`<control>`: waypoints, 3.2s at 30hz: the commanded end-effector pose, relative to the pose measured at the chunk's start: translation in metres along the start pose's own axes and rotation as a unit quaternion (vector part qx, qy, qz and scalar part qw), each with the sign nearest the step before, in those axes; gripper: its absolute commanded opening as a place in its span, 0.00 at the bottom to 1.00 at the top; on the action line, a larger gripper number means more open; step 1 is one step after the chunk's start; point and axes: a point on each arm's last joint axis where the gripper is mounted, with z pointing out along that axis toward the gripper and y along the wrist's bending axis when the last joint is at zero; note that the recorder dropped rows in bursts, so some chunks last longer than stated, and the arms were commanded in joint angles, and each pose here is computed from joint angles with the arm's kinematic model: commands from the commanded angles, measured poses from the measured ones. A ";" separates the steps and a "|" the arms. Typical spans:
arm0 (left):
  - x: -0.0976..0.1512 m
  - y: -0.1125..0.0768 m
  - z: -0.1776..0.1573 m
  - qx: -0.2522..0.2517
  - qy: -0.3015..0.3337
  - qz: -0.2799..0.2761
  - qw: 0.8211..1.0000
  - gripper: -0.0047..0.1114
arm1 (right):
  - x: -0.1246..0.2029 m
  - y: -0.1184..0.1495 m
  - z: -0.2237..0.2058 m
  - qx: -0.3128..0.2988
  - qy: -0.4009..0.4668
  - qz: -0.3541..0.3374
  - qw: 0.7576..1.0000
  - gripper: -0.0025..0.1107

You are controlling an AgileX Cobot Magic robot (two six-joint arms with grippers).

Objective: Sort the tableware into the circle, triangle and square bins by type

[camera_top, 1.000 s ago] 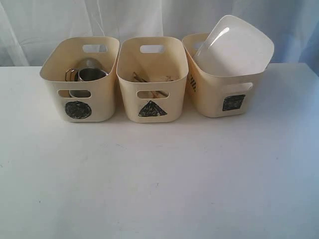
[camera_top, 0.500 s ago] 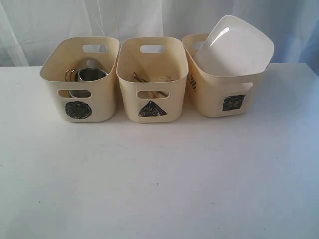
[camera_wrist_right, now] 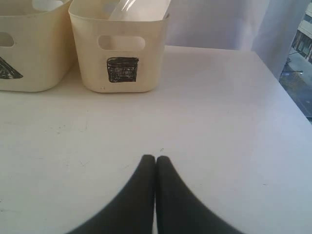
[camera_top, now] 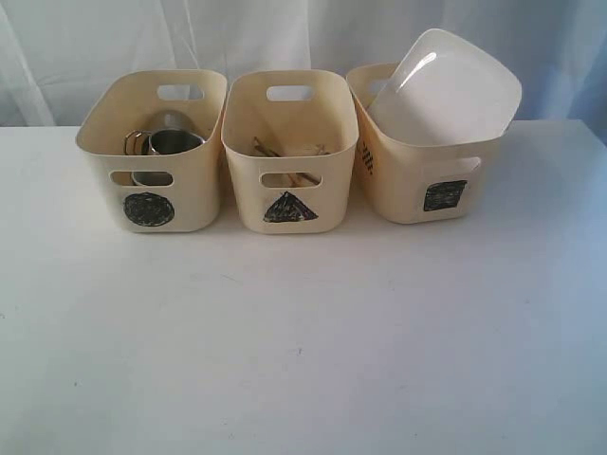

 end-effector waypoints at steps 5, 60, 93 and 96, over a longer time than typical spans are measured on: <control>0.004 -0.002 -0.004 0.009 -0.009 0.014 1.000 0.04 | 0.001 0.000 0.000 0.002 -0.002 -0.005 1.000 0.02; 0.002 -0.002 -0.006 0.012 -0.029 0.012 0.999 0.04 | 0.001 0.000 0.000 0.002 -0.002 -0.005 1.000 0.02; 0.002 -0.002 -0.006 0.012 -0.029 0.013 0.999 0.04 | 0.001 0.000 0.000 0.002 -0.002 -0.005 1.000 0.02; 0.002 -0.002 -0.006 0.012 -0.029 0.013 0.999 0.04 | 0.001 0.000 0.000 0.002 -0.002 -0.005 1.000 0.02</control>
